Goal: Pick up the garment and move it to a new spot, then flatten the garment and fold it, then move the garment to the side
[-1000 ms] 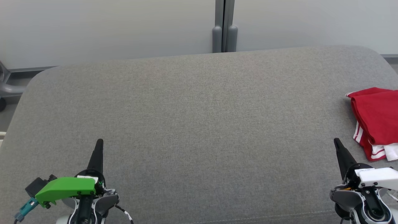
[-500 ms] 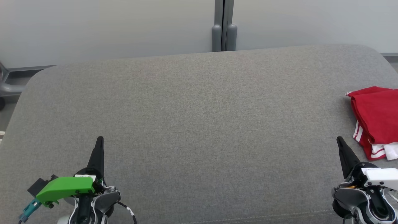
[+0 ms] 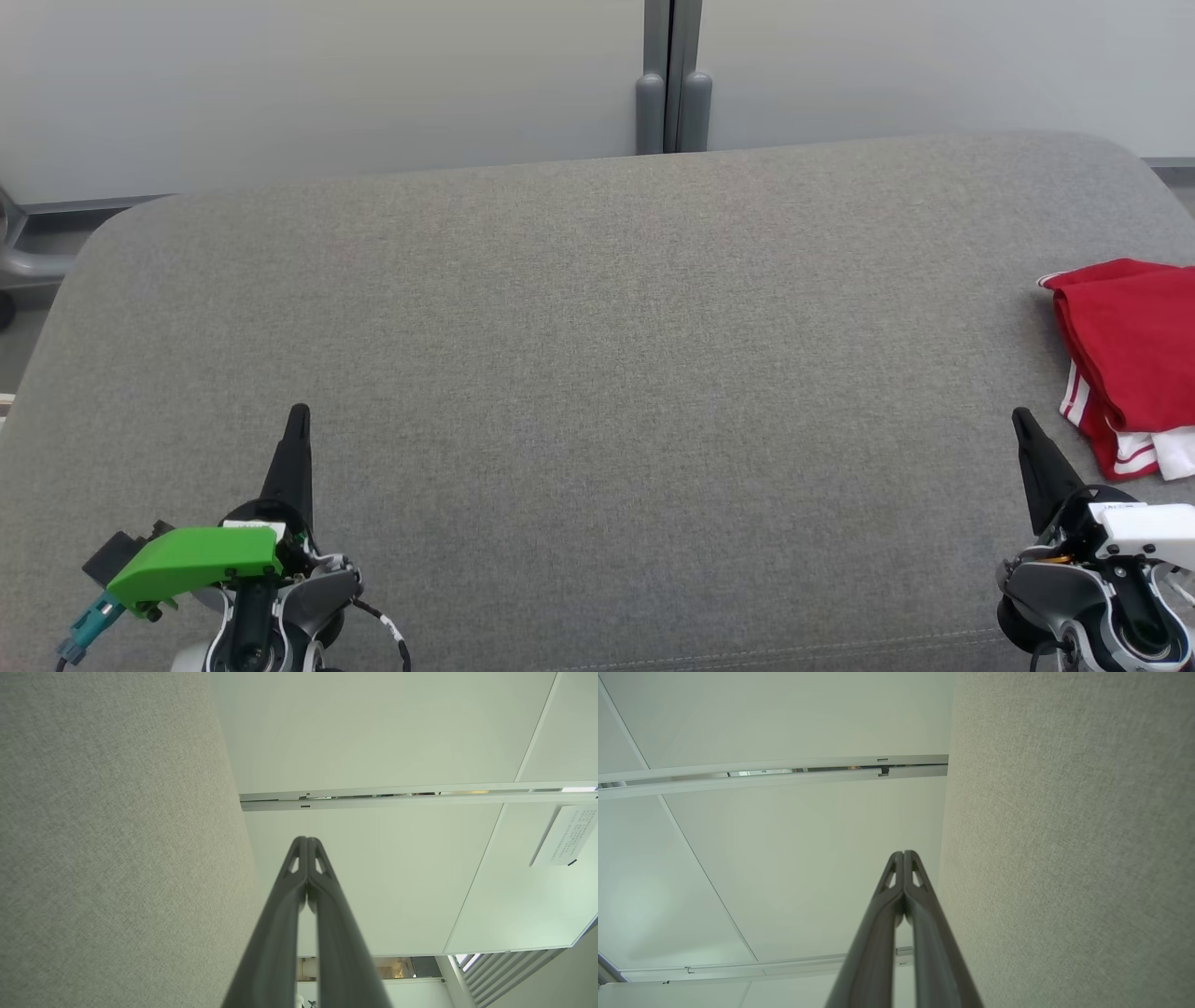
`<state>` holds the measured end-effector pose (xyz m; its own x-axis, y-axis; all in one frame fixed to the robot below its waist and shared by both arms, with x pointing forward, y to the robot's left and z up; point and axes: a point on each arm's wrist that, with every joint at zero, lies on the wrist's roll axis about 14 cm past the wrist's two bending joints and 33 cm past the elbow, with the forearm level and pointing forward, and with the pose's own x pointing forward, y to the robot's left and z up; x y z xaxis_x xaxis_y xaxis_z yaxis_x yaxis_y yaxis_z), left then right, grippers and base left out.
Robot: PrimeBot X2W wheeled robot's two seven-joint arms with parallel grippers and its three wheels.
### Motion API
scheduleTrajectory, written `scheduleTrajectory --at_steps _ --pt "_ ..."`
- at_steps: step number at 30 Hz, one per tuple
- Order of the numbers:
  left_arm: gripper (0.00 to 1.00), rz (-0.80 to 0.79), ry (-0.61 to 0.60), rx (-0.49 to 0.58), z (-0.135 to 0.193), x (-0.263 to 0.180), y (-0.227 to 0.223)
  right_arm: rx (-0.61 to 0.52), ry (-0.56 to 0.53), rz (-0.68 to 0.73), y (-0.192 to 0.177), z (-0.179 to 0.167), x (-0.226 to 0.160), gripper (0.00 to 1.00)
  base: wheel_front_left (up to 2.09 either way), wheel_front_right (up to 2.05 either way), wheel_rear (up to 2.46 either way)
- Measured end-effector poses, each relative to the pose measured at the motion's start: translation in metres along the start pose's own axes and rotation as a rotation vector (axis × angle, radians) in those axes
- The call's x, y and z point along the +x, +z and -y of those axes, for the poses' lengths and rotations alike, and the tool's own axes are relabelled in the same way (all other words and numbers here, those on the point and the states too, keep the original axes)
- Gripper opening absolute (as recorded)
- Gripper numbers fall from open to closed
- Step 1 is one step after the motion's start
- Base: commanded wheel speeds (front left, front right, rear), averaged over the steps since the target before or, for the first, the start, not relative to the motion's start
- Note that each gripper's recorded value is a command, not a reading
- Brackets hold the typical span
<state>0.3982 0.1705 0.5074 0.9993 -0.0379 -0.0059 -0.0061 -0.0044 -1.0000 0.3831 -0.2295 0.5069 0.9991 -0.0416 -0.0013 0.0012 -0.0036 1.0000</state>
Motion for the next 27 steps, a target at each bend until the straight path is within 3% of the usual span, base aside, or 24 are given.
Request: scheduleTrajectory --at_steps 27 --pt "0.0 -0.001 0.0 0.0 0.0 0.0 -0.0001 0.0 0.0 0.0 0.0 -0.0001 0.0 0.0 0.0 0.0 0.0"
